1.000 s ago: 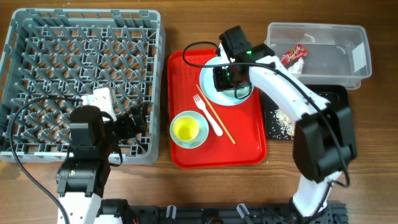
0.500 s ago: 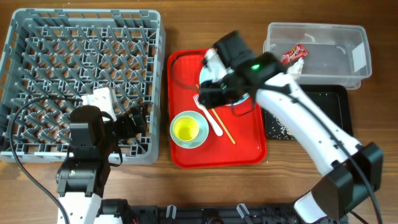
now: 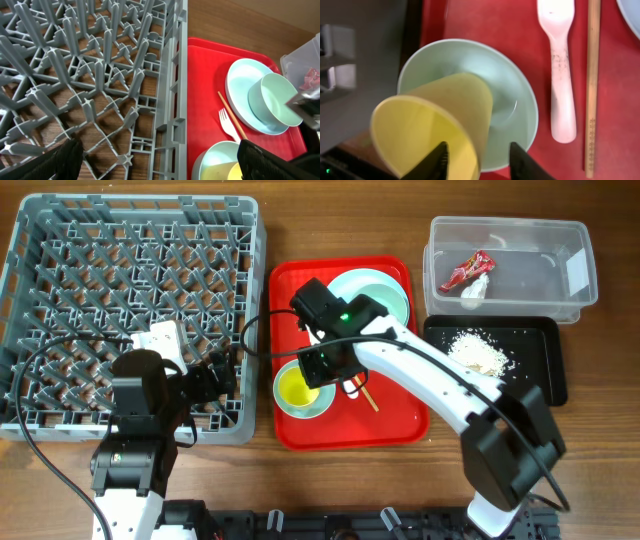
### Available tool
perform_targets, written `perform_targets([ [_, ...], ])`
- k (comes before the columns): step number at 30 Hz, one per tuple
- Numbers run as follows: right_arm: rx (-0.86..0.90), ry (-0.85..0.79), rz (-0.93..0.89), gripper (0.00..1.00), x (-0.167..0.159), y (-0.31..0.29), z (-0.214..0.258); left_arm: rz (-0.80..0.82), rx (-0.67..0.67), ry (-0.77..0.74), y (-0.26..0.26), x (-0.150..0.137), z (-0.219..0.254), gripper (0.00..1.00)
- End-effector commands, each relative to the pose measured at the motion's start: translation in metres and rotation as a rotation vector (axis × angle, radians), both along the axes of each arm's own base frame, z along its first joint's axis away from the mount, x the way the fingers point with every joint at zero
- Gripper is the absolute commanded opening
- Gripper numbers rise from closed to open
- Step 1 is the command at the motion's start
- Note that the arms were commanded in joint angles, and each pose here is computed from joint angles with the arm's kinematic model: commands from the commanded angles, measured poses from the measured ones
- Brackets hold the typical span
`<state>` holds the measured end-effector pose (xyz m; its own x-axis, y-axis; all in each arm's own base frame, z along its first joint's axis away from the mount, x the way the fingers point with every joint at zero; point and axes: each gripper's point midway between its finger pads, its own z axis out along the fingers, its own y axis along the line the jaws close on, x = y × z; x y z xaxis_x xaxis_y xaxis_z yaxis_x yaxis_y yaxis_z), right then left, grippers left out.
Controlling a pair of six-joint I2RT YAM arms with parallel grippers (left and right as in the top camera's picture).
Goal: Sort waste into correct bins and load items into the dishwasher rack
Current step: 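Grasp the yellow cup from the blue bowl and lift it left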
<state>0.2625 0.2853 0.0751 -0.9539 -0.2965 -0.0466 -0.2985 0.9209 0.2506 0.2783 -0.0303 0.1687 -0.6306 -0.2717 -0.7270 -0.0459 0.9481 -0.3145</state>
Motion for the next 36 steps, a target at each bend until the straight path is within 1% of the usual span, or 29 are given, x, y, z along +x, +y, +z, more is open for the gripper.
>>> perform_targets([
  [1, -0.067, 0.038, -0.033, 0.16, 0.0, -0.006, -0.026, -0.001, -0.011, -0.018, -0.001, 0.003, 0.009, 1.0],
  [2, -0.069, 0.041, -0.034, 0.05, 0.0, -0.006, -0.028, -0.001, -0.011, -0.018, -0.001, 0.003, 0.009, 1.0],
  [4, -0.077, 0.032, -0.04, 0.04, 0.002, -0.007, -0.028, -0.001, -0.011, -0.018, -0.001, 0.003, 0.009, 1.0],
  [8, -0.06, -0.005, -0.063, 0.04, 0.015, -0.01, -0.01, -0.001, -0.012, -0.019, -0.001, 0.003, 0.009, 1.0],
  [13, -0.016, -0.115, -0.134, 0.04, 0.045, -0.029, 0.047, -0.001, -0.012, -0.019, -0.001, 0.003, 0.009, 1.0],
  [17, 0.066, -0.221, -0.228, 0.04, 0.069, -0.057, 0.101, -0.004, -0.015, -0.027, -0.001, 0.004, 0.01, 1.0],
  [20, 0.119, -0.254, -0.316, 0.04, 0.08, -0.083, 0.125, -0.068, -0.083, -0.048, -0.017, 0.005, 0.017, 1.0],
  [22, 0.166, -0.228, -0.378, 0.04, 0.086, -0.093, 0.13, -0.086, -0.166, -0.055, -0.027, 0.009, 0.023, 1.0],
  [24, 0.267, -0.181, -0.391, 0.05, 0.09, -0.092, 0.135, -0.114, -0.244, -0.056, -0.038, 0.013, 0.027, 1.0],
  [25, 0.351, -0.153, -0.362, 0.04, 0.091, -0.087, 0.141, -0.142, -0.278, -0.056, -0.045, 0.015, 0.028, 1.0],
  [26, 0.397, -0.139, -0.338, 0.04, 0.091, -0.083, 0.144, -0.184, -0.315, -0.058, -0.053, 0.017, 0.031, 1.0],
  [28, 0.513, -0.106, -0.262, 0.04, 0.088, -0.069, 0.154, -0.323, -0.401, -0.07, -0.077, 0.018, 0.039, 1.0],
  [33, 0.706, -0.025, -0.104, 0.04, 0.068, -0.041, 0.173, -0.677, -0.638, -0.105, -0.123, 0.008, 0.07, 1.0],
  [36, 0.812, 0.013, -0.036, 0.04, 0.056, -0.031, 0.188, -0.791, -0.71, -0.121, -0.132, 0.006, 0.081, 0.99],
])
